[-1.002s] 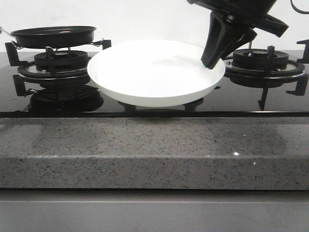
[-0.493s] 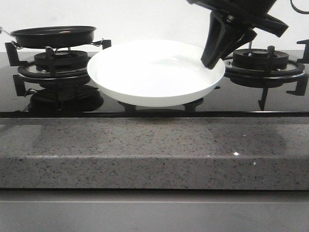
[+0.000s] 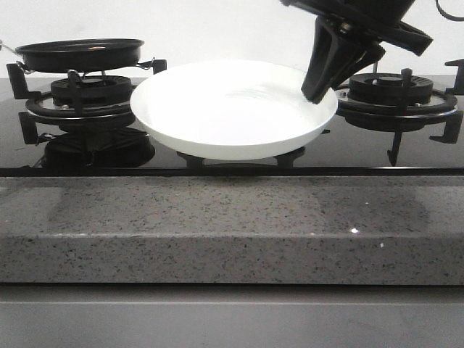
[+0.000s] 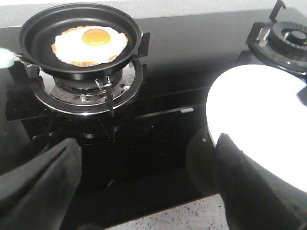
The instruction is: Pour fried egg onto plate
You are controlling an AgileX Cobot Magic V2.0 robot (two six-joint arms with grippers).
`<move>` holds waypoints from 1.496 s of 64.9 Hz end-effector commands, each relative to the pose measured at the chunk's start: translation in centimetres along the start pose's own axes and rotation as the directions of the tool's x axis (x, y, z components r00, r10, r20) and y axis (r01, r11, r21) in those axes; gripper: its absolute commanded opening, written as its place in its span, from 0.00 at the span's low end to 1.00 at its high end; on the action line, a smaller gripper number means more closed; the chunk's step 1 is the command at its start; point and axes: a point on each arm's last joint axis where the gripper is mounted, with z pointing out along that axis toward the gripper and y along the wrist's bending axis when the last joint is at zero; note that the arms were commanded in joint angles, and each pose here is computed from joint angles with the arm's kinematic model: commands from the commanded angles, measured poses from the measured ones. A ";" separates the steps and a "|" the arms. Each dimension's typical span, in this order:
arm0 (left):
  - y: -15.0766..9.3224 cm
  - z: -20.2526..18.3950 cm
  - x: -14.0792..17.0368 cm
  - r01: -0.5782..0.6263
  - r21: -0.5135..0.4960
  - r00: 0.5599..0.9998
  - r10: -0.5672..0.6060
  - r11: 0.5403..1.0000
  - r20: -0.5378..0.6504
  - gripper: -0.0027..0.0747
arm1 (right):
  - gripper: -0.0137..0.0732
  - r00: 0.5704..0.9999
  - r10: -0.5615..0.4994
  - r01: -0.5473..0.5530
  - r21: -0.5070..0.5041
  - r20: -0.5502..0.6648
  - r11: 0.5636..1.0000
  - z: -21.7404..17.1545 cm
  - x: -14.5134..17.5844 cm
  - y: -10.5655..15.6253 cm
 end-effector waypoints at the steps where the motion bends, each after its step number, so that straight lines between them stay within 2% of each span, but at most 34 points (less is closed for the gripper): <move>1: 0.5 -0.1 -3.0 0.009 -0.033 0.998 -0.007 0.999 0.058 0.76 | 0.08 0.996 -0.013 0.015 -0.019 0.091 1.000 -2.0 -0.8 0.8; 6: 1.9 0.4 -4.2 0.042 -0.098 0.999 -0.039 0.994 0.027 0.76 | 0.08 0.996 -0.013 0.015 -0.019 0.091 1.000 -2.0 -0.8 0.8; 17: 6.1 1.3 -5.9 0.186 -0.224 0.981 -0.195 0.957 -0.015 0.76 | 0.08 0.996 -0.013 0.015 -0.019 0.091 1.000 -2.0 -0.8 0.8; 25: 9.0 2.2 -6.6 0.262 -0.220 0.961 -0.275 0.940 -0.031 0.75 | 0.08 0.996 -0.013 0.015 -0.019 0.091 1.000 -2.0 -0.8 0.8; 34: 12.8 3.3 -6.9 0.400 -0.159 0.911 -0.410 0.903 -0.038 0.75 | 0.08 0.996 -0.013 0.015 -0.019 0.091 1.000 -2.0 -0.8 0.8; 41: 15.8 4.2 -6.8 0.536 -0.064 0.842 -0.539 0.842 -0.038 0.75 | 0.08 0.996 -0.013 0.015 -0.019 0.091 1.000 -2.0 -0.8 0.8; 49: 19.2 5.8 -6.3 0.691 0.110 0.722 -0.691 0.715 -0.039 0.75 | 0.08 0.996 -0.013 0.015 -0.019 0.091 1.000 -2.0 -0.8 0.8; 58: 20.6 7.9 -5.8 0.750 0.216 0.652 -0.755 0.626 -0.076 0.75 | 0.08 0.996 -0.013 0.015 -0.019 0.091 1.000 -2.0 -0.8 0.8; 60: 20.9 8.6 -5.6 0.767 0.240 0.627 -0.774 0.595 -0.086 0.75 | 0.08 0.996 -0.013 0.015 -0.019 0.091 1.000 -2.0 -0.8 0.8; 76: 22.7 12.1 -4.0 0.849 0.298 0.489 -0.863 0.437 -0.128 0.75 | 0.08 0.996 -0.013 0.015 -0.019 0.091 1.000 -2.0 -0.8 0.8; 84: 22.3 13.4 -3.7 0.857 0.318 0.472 -0.864 0.405 -0.172 0.73 | 0.08 0.996 -0.013 0.015 -0.019 0.091 1.000 -2.0 -0.8 0.8; 97: 21.1 15.3 -4.2 0.847 0.340 0.497 -0.838 0.410 -0.226 0.65 | 0.08 0.996 -0.013 0.015 -0.019 0.091 1.000 -2.0 -0.8 0.8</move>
